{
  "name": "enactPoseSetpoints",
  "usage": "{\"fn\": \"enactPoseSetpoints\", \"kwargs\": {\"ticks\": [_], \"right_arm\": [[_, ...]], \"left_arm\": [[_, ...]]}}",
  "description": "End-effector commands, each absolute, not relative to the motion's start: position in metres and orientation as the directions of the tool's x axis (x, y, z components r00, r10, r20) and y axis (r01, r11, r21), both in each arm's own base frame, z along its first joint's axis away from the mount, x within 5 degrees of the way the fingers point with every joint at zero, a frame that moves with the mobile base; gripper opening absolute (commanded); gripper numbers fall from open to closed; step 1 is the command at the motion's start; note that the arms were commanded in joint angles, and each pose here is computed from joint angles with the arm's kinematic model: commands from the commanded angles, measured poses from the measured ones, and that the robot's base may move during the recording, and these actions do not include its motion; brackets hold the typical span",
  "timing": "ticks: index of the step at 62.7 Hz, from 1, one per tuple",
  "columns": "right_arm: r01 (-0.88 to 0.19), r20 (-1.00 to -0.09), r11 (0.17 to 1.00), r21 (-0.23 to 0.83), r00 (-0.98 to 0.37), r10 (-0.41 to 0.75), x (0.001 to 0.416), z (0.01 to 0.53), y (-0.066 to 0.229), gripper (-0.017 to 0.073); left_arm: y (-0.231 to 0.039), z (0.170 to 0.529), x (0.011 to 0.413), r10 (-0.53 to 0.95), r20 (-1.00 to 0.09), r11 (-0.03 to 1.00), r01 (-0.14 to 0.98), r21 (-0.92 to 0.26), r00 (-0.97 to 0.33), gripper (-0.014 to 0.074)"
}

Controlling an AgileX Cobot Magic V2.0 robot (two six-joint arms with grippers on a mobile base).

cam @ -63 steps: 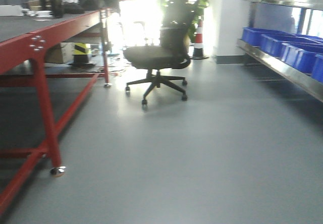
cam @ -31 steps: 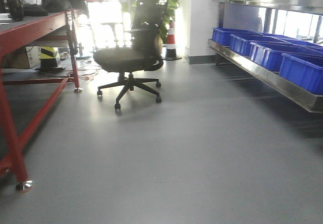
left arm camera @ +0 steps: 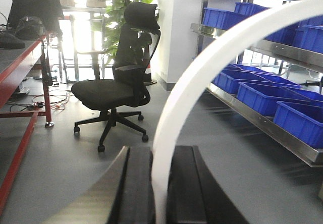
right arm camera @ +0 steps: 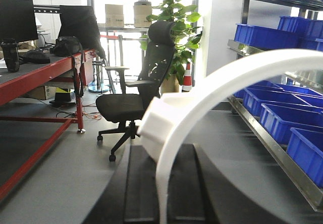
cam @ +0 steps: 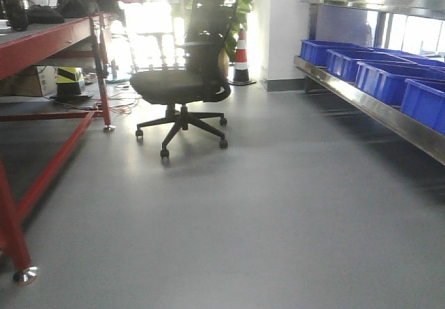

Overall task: Grab PVC pipe and place in blue bin
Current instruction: 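Carry the pipe in both grippers while driving past the red table, then carry the pipe while driving up to the shelf of blue bins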

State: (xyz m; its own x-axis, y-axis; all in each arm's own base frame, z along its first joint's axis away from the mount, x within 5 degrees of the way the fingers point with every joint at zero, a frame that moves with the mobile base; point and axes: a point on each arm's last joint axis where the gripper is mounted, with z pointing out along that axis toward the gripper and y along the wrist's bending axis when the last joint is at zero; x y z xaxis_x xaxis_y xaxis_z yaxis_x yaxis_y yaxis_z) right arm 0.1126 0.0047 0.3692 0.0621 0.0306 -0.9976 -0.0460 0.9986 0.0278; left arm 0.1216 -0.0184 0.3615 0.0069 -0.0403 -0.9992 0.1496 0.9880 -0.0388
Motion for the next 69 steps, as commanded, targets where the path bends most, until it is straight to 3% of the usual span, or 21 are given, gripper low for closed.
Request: {"fn": "enactPoseSetpoints", "kwargs": {"ticks": [1, 69], "right_arm": [[-0.043, -0.996, 0.999, 0.015, 0.091, 0.019, 0.1112, 0.3718, 0.0044, -0.0167], [-0.043, -0.996, 0.999, 0.015, 0.091, 0.019, 0.1112, 0.3718, 0.0044, -0.0167]], "left_arm": [[-0.0189, 0.366, 0.1199, -0.053, -0.998, 0.986, 0.158, -0.046, 0.041, -0.0111], [-0.0189, 0.366, 0.1199, -0.053, -0.998, 0.986, 0.158, -0.046, 0.041, -0.0111]]}}
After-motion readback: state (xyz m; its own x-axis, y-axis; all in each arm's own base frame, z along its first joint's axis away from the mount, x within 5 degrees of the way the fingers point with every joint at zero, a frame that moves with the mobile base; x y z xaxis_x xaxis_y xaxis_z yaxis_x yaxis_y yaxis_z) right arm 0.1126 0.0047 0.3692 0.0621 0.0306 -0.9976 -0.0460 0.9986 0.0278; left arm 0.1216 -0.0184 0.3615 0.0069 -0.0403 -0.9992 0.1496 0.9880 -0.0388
